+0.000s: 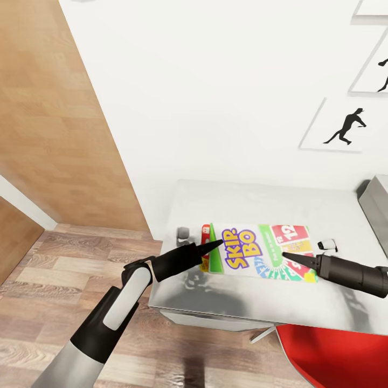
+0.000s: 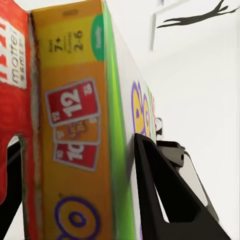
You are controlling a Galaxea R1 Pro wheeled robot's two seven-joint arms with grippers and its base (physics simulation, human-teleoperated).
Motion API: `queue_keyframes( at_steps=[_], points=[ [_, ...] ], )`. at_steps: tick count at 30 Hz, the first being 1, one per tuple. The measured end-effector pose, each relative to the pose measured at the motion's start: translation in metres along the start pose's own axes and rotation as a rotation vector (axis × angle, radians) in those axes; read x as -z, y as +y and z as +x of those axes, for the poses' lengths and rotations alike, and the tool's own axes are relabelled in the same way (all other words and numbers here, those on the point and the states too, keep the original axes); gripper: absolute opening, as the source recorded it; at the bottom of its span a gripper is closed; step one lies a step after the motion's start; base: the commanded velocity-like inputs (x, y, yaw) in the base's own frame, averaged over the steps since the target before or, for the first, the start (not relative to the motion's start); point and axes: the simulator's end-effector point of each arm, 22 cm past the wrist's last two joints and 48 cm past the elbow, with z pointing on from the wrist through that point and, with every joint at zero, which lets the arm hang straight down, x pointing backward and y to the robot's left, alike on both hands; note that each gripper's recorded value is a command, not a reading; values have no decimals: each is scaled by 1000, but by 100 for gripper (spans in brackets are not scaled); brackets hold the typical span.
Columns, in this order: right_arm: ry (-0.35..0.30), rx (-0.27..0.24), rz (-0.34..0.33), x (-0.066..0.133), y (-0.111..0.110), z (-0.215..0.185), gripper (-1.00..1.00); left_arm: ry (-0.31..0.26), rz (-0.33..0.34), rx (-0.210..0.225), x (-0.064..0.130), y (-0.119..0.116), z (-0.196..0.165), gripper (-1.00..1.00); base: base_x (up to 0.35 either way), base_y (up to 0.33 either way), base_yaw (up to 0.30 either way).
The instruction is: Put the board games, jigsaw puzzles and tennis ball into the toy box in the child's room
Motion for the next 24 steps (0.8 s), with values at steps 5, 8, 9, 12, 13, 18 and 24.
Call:
queue_keyframes(
  at_steps=[5, 8, 9, 12, 13, 18, 24],
  points=[
    [-6, -4, -9, 1, 2, -2, -100, -2, 7, 8, 0, -2, -1, -100, 0, 0, 0],
    [-5, -4, -9, 1, 2, -2, -100, -2, 7, 8, 0, -2, -1, -100, 0, 0, 0],
    [-5, -5, -9, 1, 2, -2, -100, -2, 7, 8, 0, -1, -1, -100, 0, 0, 0],
    [-5, -5, -9, 1, 2, -1, -100, -2, 7, 8, 1, -1, 0, -100, 0, 0, 0],
    [-5, -5, -9, 1, 2, -1, -100, -2, 7, 8, 1, -1, 0, -100, 0, 0, 0],
    [15, -18, -26, -4, 5, 5, -100, 0, -4, -9, 2, 2, 0, 100, 0, 0, 0],
    [15, -17, -24, -4, 5, 5, -100, -1, -7, -10, 3, 3, -1, 100, 0, 0, 0]
  ],
)
